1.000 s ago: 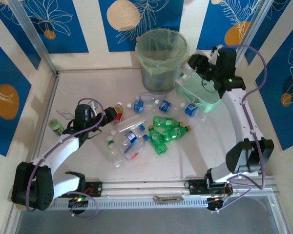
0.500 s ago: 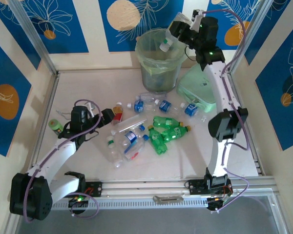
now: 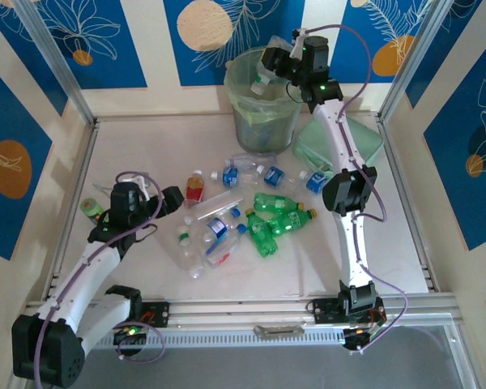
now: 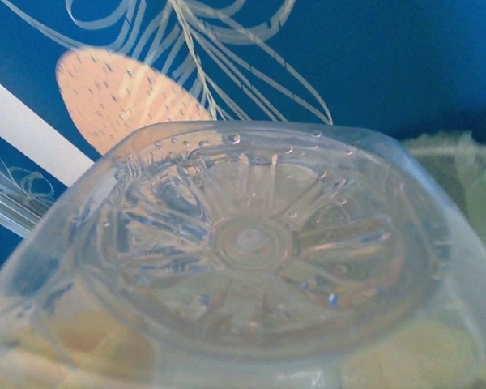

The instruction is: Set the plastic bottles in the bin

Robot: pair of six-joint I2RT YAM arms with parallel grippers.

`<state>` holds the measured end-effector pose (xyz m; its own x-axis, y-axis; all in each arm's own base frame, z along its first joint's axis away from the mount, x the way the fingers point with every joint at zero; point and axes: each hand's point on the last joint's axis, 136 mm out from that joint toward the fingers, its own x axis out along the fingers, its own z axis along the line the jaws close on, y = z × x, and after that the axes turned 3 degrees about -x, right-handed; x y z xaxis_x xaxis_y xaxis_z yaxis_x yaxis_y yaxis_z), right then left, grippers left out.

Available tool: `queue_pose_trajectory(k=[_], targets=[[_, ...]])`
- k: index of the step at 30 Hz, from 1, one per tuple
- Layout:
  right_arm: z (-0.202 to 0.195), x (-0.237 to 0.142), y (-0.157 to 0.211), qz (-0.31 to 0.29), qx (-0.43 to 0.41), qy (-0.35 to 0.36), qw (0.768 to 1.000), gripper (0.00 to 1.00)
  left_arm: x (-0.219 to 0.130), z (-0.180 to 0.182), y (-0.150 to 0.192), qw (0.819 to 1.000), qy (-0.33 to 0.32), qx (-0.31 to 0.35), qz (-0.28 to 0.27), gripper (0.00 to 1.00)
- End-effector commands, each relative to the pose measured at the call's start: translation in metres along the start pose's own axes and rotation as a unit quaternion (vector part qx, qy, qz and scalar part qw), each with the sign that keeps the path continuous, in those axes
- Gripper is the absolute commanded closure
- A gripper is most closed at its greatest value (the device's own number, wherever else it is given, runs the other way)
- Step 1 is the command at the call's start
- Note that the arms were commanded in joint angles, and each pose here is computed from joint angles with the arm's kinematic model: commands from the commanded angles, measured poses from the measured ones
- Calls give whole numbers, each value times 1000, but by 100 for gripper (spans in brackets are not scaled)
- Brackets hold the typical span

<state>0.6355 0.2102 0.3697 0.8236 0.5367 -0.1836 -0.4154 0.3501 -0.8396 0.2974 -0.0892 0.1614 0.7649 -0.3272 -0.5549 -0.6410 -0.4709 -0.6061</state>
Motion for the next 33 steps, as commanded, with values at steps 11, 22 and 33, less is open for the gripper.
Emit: queue_pose_trajectory(k=[11, 22, 33], targets=[[25, -12, -18, -24, -64, 0, 998, 13, -8, 11, 3, 1000, -22, 10, -4, 0], [73, -67, -51, -31, -75, -37, 996, 4, -6, 5, 0, 1000, -9, -5, -7, 0], [106, -120, 5, 53, -57, -65, 995, 3, 1, -3, -2, 1000, 8, -21, 4, 0]])
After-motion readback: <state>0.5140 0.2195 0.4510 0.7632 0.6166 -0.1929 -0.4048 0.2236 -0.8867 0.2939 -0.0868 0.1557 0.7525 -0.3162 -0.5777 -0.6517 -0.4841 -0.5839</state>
